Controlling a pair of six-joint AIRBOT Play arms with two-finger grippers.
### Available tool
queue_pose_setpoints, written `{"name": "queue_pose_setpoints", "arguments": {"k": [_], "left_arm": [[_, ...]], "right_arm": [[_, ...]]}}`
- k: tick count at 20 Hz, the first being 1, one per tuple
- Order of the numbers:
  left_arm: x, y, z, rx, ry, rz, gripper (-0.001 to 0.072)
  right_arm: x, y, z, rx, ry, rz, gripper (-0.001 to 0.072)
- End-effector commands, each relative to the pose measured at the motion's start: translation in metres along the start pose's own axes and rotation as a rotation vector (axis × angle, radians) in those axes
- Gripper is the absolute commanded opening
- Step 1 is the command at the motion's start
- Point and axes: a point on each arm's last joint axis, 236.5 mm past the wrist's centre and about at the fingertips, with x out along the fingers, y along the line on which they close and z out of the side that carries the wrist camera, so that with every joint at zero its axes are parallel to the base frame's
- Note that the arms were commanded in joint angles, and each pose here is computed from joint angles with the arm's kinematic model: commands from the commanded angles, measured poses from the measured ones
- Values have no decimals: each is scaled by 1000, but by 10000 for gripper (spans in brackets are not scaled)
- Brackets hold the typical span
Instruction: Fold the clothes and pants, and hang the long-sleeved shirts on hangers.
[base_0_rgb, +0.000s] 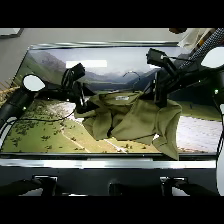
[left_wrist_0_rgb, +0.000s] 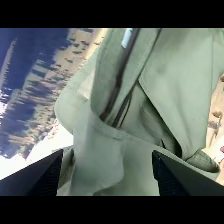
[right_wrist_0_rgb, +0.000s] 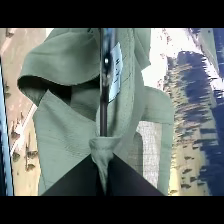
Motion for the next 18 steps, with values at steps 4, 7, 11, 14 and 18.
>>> {"name": "queue_pose_setpoints", "arguments": {"k": [4, 7, 11, 14, 18], "left_arm": [[11, 5, -8, -19, 12, -8, 229], [10, 11, -5, -16, 2, 19, 21], [7, 21, 1, -9, -16, 61, 18], [4, 32, 7, -4, -37, 113, 17], [3, 33, 9, 12, -39, 121, 16]], "right_arm": [[0, 3, 5, -4, -20, 12, 27], [0, 2, 4, -3, -16, 11, 27], [0, 0, -3, 3, 12, 0, 45], [-1, -6, -11, 78, 45, -30, 158], [-4, -15, -26, 127, 111, -79, 227]]}}
